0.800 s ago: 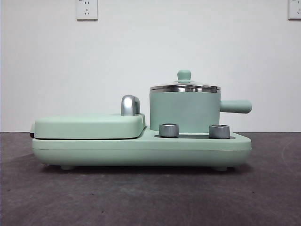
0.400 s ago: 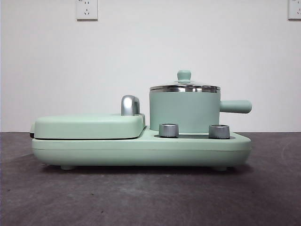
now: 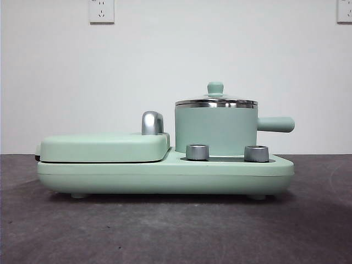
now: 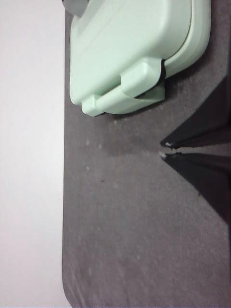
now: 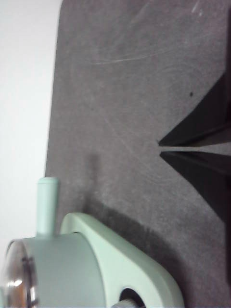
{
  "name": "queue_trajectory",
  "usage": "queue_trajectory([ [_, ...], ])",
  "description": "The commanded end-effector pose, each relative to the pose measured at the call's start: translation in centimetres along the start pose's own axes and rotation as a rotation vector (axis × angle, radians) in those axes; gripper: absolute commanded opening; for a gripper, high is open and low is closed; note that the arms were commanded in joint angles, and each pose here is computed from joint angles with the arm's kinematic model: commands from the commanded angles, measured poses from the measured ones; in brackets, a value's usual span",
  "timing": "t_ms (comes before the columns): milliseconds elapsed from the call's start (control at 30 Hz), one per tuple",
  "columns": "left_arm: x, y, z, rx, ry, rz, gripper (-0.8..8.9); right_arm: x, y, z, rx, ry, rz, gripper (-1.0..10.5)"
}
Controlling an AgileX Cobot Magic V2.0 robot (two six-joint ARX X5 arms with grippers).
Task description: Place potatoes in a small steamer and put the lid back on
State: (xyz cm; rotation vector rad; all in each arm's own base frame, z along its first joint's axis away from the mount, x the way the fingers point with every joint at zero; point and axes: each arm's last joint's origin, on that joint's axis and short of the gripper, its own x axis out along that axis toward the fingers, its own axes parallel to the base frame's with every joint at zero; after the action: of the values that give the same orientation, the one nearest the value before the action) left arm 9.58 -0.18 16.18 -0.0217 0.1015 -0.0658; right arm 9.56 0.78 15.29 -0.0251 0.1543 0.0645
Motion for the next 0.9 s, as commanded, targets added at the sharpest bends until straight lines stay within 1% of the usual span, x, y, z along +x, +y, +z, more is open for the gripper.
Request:
queue_trajectory([
  [33, 0.16, 0.03, -0.48, 0.009, 0.004, 0.002, 0.19, 0.04, -0.01, -0.02, 0.015, -0.013, -0.002, 0.1],
  [100, 0.15, 0.03, -0.47, 0.009, 0.003, 0.002, 0.19, 0.03, -0.02, 0.12, 0.001, -0.027, -0.002, 0.1],
  [467, 0.15, 0.03, -0.46, 0.009, 0.002, 0.002, 0.19, 0.01, -0.02, 0.47, 0.006, -0.063, -0.003, 0.1],
  [900, 0.15, 0.03, -0.47, 0.009, 0.003, 0.002, 0.19, 0.01, -0.02, 0.49, 0.006, -0.064, -0.003, 0.1],
])
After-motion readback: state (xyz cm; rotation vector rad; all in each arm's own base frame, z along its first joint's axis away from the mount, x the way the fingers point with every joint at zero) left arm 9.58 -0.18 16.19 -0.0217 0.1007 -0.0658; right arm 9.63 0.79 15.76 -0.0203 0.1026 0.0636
